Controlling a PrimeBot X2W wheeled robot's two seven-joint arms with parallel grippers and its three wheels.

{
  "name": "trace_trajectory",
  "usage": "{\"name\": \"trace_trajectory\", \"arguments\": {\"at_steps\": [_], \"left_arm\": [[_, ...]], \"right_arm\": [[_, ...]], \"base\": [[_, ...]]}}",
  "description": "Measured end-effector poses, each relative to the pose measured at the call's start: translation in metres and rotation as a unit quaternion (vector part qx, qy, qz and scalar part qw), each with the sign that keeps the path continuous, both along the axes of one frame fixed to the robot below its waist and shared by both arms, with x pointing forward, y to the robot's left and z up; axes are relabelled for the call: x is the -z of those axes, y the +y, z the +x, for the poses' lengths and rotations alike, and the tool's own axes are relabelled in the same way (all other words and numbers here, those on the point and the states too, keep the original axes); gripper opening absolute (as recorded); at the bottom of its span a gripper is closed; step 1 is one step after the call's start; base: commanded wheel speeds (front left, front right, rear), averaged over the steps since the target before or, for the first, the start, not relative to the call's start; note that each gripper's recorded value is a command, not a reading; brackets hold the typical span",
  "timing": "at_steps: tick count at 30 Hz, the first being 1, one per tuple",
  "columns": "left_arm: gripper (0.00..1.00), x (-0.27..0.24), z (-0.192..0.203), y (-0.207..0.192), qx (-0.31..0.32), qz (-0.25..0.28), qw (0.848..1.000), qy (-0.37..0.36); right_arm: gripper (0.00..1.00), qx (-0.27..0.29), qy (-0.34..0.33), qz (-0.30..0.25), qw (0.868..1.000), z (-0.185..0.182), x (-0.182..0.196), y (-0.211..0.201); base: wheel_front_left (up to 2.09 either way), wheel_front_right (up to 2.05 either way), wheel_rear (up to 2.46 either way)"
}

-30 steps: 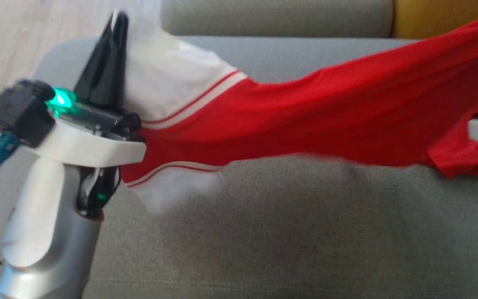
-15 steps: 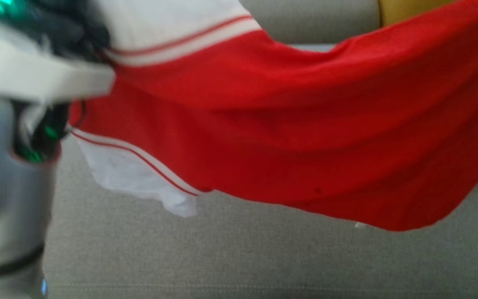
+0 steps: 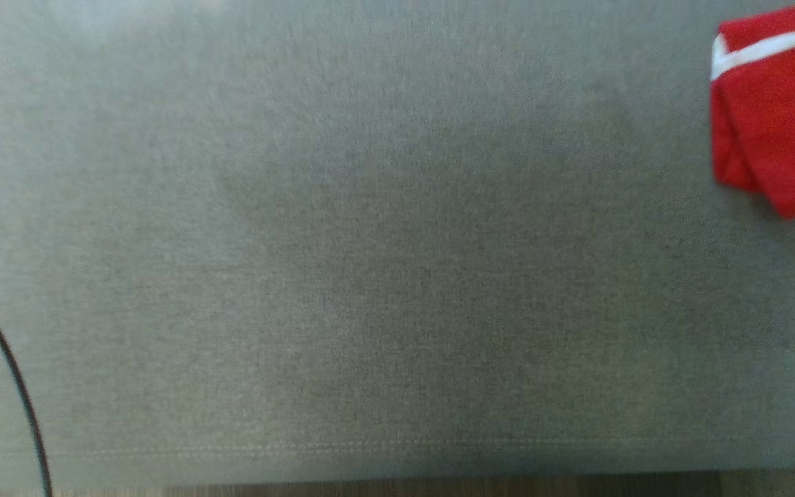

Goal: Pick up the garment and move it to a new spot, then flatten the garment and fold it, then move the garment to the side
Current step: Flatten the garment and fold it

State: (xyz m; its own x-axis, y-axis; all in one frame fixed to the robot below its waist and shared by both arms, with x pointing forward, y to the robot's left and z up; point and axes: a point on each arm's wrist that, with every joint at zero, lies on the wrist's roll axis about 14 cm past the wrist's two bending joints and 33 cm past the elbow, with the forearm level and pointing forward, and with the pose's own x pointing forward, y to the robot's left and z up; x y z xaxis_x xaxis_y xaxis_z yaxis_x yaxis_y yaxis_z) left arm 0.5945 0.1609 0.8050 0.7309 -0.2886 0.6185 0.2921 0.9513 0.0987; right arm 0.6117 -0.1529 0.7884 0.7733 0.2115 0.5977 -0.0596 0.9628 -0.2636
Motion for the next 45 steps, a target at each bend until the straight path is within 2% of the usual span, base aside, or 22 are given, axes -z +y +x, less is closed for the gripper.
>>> {"name": "trace_trajectory", "arguments": {"at_steps": [3, 8, 9, 12, 15, 20, 26, 30, 35, 40, 45], "left_arm": [[0.00, 0.023, 0.027, -0.001, 0.000, -0.003, 1.000, 0.003], [0.00, 0.091, 0.046, -0.031, 0.043, 0.021, 0.997, 0.067], [0.00, 0.091, 0.046, -0.031, 0.043, 0.021, 0.997, 0.067], [0.00, 0.120, 0.034, -0.045, 0.073, 0.045, 0.993, 0.083], [0.00, 0.166, 0.018, -0.044, 0.081, 0.071, 0.986, 0.126], [0.00, 0.258, -0.026, -0.035, 0.081, 0.107, 0.962, 0.236], [0.00, 0.300, -0.083, -0.035, 0.097, 0.140, 0.940, 0.296], [0.00, 0.303, -0.112, -0.038, 0.108, 0.146, 0.934, 0.307], [0.00, 0.309, -0.141, -0.037, 0.110, 0.164, 0.927, 0.317], [0.00, 0.304, -0.153, -0.040, 0.114, 0.175, 0.927, 0.311], [0.00, 0.304, -0.163, -0.048, 0.124, 0.183, 0.925, 0.309]], "right_arm": [[0.00, 0.000, 0.012, 0.007, 1.000, 0.029, 0.030, 0.004], [0.00, -0.013, 0.127, 0.001, 0.992, 0.059, 0.138, 0.019], [0.00, -0.013, 0.127, 0.001, 0.992, 0.059, 0.138, 0.019], [0.00, -0.031, 0.197, -0.011, 0.980, 0.058, 0.203, 0.033], [0.00, -0.054, 0.265, -0.028, 0.962, 0.042, 0.262, 0.050], [0.00, -0.076, 0.356, -0.042, 0.931, 0.004, 0.327, 0.057], [0.00, -0.071, 0.440, -0.071, 0.892, -0.030, 0.357, 0.043], [0.00, -0.077, 0.483, -0.084, 0.868, -0.056, 0.370, 0.038], [0.00, -0.082, 0.512, -0.098, 0.849, -0.080, 0.374, 0.027], [0.00, -0.087, 0.520, -0.090, 0.845, -0.090, 0.365, 0.022], [0.00, -0.083, 0.546, -0.085, 0.829, -0.106, 0.372, 0.013]], "base": [[0.00, 0.00, 0.00], [0.00, 0.00, 0.00], [0.00, 0.00, 0.00], [0.00, 0.00, 0.00], [0.00, 0.00, 0.00], [0.00, 0.00, 0.00], [0.00, 0.00, 0.00], [0.00, 0.00, 0.00], [0.00, 0.00, 0.00], [0.00, 0.00, 0.00], [0.00, 0.00, 0.00]]}}
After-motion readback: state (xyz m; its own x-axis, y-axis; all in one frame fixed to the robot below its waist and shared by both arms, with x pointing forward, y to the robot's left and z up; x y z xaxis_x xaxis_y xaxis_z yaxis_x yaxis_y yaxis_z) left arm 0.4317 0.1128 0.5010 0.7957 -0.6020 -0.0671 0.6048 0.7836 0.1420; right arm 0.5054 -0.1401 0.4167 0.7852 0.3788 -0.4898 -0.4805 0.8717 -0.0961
